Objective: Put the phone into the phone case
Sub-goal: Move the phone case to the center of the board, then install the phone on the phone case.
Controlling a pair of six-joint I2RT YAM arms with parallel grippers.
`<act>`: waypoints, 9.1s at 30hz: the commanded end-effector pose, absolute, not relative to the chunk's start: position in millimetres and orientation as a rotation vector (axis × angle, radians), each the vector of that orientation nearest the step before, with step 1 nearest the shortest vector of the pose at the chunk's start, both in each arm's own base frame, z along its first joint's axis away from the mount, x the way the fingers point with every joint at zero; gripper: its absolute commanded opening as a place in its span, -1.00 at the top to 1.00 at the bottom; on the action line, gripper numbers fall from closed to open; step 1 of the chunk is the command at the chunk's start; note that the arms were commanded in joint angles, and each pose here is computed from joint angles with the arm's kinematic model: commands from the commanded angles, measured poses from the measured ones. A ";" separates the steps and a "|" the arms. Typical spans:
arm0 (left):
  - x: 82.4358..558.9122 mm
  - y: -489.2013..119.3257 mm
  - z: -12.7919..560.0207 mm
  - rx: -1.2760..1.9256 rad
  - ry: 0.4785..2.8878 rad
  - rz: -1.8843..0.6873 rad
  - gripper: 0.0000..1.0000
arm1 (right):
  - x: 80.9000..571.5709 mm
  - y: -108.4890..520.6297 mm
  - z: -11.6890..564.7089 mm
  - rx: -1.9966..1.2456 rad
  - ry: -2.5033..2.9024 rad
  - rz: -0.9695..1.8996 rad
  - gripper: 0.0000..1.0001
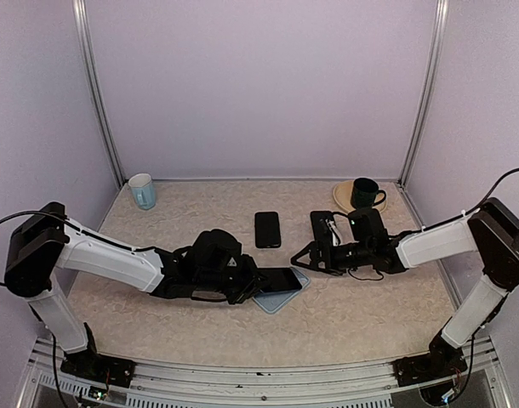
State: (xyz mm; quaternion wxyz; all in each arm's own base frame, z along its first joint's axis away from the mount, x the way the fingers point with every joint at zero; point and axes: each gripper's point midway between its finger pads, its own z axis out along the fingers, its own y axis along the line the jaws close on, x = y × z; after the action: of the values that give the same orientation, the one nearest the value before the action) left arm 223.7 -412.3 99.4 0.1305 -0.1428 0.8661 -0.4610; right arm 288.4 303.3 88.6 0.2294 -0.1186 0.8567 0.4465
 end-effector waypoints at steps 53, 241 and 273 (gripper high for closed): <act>243.7 -424.2 79.0 -0.603 2.471 -1.384 1.00 | 246.8 338.6 66.0 -0.422 2.378 1.440 -0.99; 183.1 -430.0 155.1 0.253 2.131 -1.906 1.00 | 197.2 335.6 118.4 -0.498 2.194 1.800 -0.71; 194.4 -422.3 132.7 0.181 2.232 -1.815 0.96 | 173.6 344.2 126.4 -0.600 2.119 1.925 0.82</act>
State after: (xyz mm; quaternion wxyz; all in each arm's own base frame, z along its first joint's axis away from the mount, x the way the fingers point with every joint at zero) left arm 182.0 -421.2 126.5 0.1126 0.0899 0.7663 -0.6261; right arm 194.9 335.0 117.2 0.1114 -0.1533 0.7443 0.6403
